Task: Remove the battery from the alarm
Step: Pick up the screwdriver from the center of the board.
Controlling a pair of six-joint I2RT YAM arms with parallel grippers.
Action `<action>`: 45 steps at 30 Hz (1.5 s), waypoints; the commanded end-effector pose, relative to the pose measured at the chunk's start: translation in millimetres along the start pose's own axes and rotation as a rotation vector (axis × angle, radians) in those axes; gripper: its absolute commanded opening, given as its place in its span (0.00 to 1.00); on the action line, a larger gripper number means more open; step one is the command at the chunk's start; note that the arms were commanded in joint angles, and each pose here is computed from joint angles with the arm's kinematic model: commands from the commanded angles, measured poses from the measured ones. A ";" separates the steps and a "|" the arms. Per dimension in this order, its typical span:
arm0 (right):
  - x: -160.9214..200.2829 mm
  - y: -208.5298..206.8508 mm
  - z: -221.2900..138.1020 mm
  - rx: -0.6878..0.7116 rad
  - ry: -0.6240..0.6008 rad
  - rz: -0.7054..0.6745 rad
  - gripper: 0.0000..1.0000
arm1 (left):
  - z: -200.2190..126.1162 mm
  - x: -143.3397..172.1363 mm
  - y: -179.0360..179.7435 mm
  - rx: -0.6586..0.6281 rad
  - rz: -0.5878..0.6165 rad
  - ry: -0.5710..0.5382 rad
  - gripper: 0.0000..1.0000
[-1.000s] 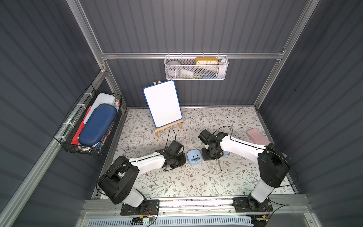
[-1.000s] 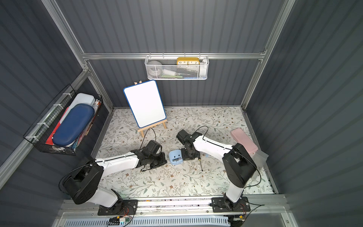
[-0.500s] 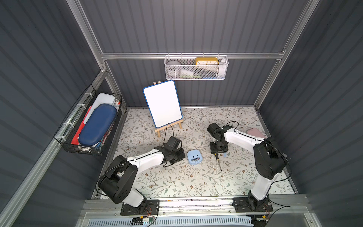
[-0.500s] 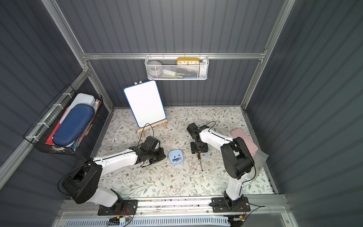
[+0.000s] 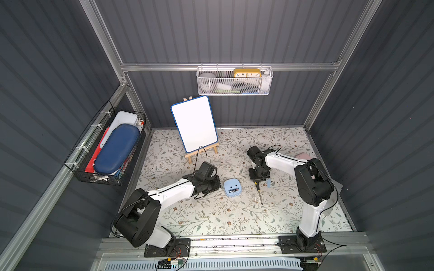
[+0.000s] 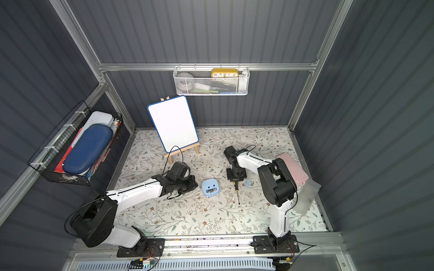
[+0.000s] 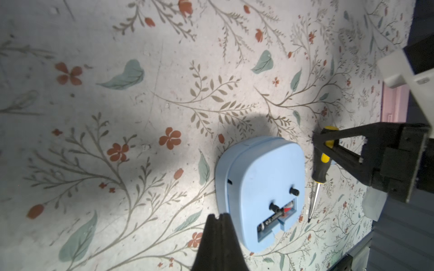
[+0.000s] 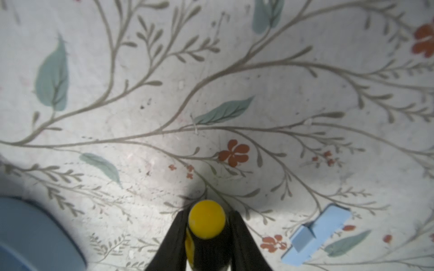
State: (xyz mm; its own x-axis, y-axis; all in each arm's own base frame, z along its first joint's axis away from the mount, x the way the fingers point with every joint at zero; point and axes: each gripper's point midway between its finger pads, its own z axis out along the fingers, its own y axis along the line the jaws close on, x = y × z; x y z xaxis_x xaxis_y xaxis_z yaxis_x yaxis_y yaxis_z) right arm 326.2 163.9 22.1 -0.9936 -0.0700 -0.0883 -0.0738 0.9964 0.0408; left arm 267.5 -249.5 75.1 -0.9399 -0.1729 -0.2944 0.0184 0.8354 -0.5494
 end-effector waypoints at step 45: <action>-18.9 137.6 -238.7 -0.625 -0.590 0.184 0.19 | -101.9 -10.0 -134.2 0.485 0.637 -0.310 0.00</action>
State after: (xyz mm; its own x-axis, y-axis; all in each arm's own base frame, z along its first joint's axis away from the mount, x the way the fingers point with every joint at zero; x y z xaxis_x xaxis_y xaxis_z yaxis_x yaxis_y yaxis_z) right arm 308.3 301.7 255.6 -0.8395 0.2555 -0.4795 -0.1277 0.7650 0.6313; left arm 243.7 -310.3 222.6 -0.5982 0.0748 -0.7979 0.7006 0.5322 -0.4754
